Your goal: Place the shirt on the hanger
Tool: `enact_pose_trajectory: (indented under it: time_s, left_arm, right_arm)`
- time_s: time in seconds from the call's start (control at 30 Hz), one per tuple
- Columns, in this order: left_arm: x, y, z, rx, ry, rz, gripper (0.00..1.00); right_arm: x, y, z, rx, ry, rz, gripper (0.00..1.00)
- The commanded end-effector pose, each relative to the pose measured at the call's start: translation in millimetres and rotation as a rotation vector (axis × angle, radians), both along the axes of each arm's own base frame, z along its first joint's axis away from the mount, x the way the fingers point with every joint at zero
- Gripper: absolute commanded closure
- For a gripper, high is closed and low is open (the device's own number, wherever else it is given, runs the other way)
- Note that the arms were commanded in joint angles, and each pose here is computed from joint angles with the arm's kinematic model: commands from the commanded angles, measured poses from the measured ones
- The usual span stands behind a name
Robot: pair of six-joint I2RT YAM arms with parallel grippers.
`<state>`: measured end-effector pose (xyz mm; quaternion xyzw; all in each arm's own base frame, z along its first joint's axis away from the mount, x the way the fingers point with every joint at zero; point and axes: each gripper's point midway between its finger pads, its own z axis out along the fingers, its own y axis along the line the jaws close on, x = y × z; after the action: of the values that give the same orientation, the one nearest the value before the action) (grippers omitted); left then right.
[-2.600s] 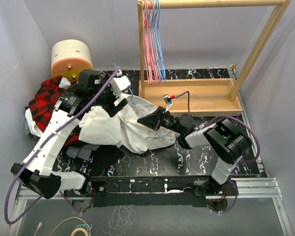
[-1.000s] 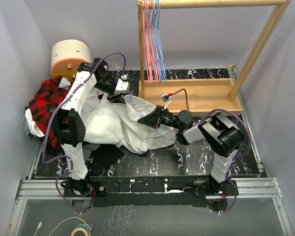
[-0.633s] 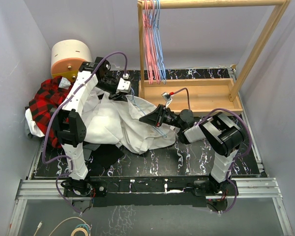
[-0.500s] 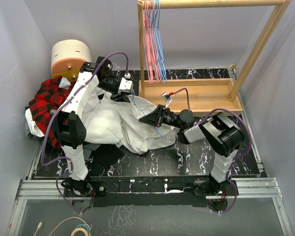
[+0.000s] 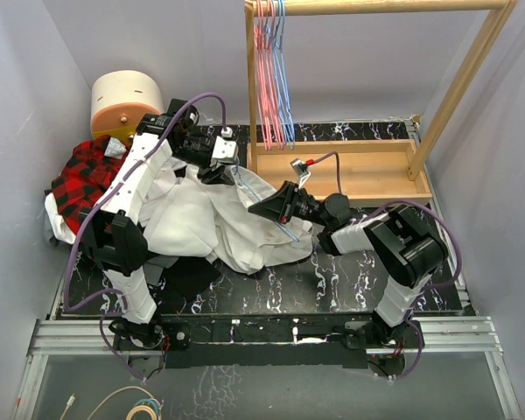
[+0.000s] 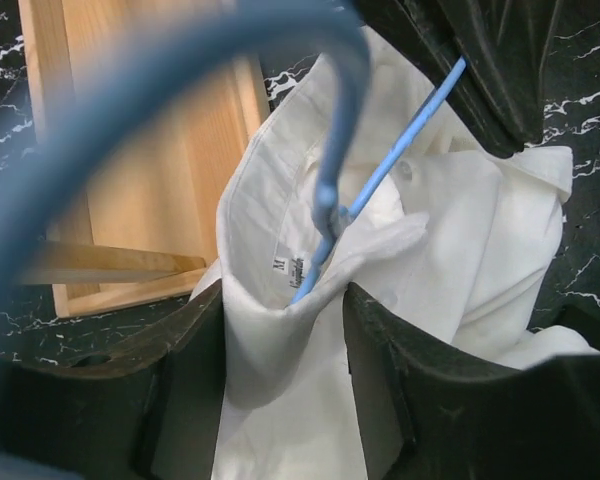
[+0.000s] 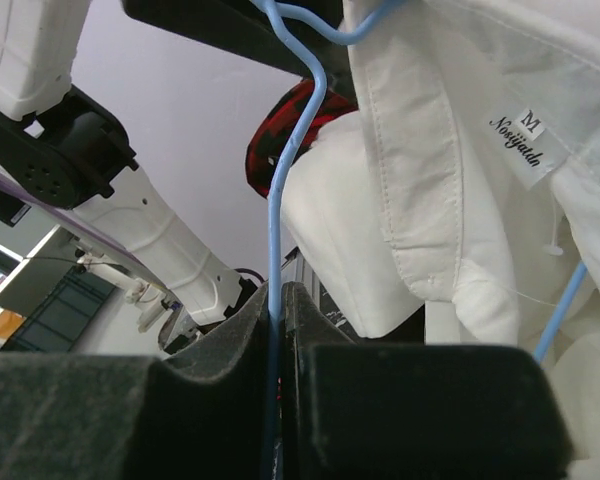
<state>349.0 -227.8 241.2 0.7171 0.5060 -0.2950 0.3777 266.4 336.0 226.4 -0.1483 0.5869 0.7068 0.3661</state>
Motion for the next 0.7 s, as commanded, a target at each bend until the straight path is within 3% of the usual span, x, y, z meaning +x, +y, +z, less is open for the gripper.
enact_pose_trajectory:
  time_s: [0.0,0.13,0.3,0.57,0.6,0.67]
  left_arm:
    - [-24.2,-2.5,15.8,-0.029,0.017,-0.013,0.51]
    - [-23.8,-3.8,16.9,-0.042,0.007,0.006,0.54]
    - [-27.2,-10.0,13.4,-0.008,0.007,-0.02,1.0]
    - [-34.7,-14.5,39.2,-0.034,-0.016,-0.037,1.0]
    - [-36.8,-15.8,48.1,-0.051,-0.027,-0.031,1.0]
    - [-47.0,-14.8,67.1,-0.068,-0.057,-0.035,1.0]
  right_arm:
    - [-19.0,-13.8,79.3,0.183,-0.276,-0.027,0.92]
    - [-23.4,-15.1,83.9,0.189,-0.281,-0.017,0.92]
    - [-27.1,-18.4,91.0,0.201,-0.287,-0.021,0.92]
    - [-35.4,-28.7,118.0,0.243,-0.304,-0.054,0.91]
    - [-38.0,-29.9,120.8,0.241,-0.31,-0.053,0.83]
    - [-44.5,-33.2,124.9,0.226,-0.323,-0.053,0.55]
